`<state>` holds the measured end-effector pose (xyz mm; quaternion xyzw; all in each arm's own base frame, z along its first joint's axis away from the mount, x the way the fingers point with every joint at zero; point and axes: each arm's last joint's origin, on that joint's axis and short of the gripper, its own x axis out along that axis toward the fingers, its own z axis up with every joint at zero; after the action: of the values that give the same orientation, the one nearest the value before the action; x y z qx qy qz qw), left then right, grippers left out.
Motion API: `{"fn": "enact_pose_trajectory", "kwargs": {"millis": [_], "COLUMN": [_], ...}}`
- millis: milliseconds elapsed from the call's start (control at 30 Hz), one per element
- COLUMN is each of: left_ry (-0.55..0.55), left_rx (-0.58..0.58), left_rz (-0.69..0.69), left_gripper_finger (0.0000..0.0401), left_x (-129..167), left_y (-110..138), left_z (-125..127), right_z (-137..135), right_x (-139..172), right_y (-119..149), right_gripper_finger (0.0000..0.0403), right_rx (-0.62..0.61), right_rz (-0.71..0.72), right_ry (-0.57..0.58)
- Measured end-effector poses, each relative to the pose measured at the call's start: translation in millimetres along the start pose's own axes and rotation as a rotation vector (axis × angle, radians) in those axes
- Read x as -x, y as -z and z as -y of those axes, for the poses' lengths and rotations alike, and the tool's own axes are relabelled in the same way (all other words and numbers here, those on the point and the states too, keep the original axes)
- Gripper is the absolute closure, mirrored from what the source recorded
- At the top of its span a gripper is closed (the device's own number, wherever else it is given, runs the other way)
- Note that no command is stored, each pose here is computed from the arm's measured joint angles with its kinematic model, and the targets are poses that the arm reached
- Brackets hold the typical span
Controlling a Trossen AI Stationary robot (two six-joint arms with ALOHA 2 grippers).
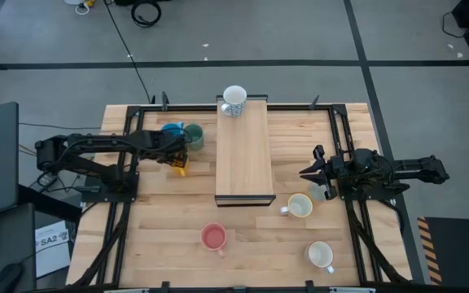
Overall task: Place coffee mugs
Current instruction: Put the yellow mug on the shelf
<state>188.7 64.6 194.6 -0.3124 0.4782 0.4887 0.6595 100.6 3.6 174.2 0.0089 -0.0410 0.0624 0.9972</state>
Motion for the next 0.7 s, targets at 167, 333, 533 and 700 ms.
{"fn": "enact_pose_trajectory", "kwargs": {"millis": [167,333,533,700], "left_ry": [0.071,0.168,0.296,0.412], "left_rx": [-0.115,-0.261,-0.453,-0.554], "left_rz": [-0.028,-0.031,-0.017,0.035], "left_gripper_finger": [0.0369,0.0369,0.0369,0.0369], "left_x": [12,33,70,112], "left_y": [-7,-18,-31,-41], "left_z": [6,14,23,30], "right_z": [0,0,0,0], "right_x": [0,0,0,0], "right_y": [0,0,0,0], "right_gripper_finger": [0.0342,0.0342,0.0342,0.0342], "right_rx": [0.000,0.000,0.000,0.000], "right_rz": [0.000,0.000,0.000,0.000], "right_ry": [0.000,0.000,0.000,0.000]}}
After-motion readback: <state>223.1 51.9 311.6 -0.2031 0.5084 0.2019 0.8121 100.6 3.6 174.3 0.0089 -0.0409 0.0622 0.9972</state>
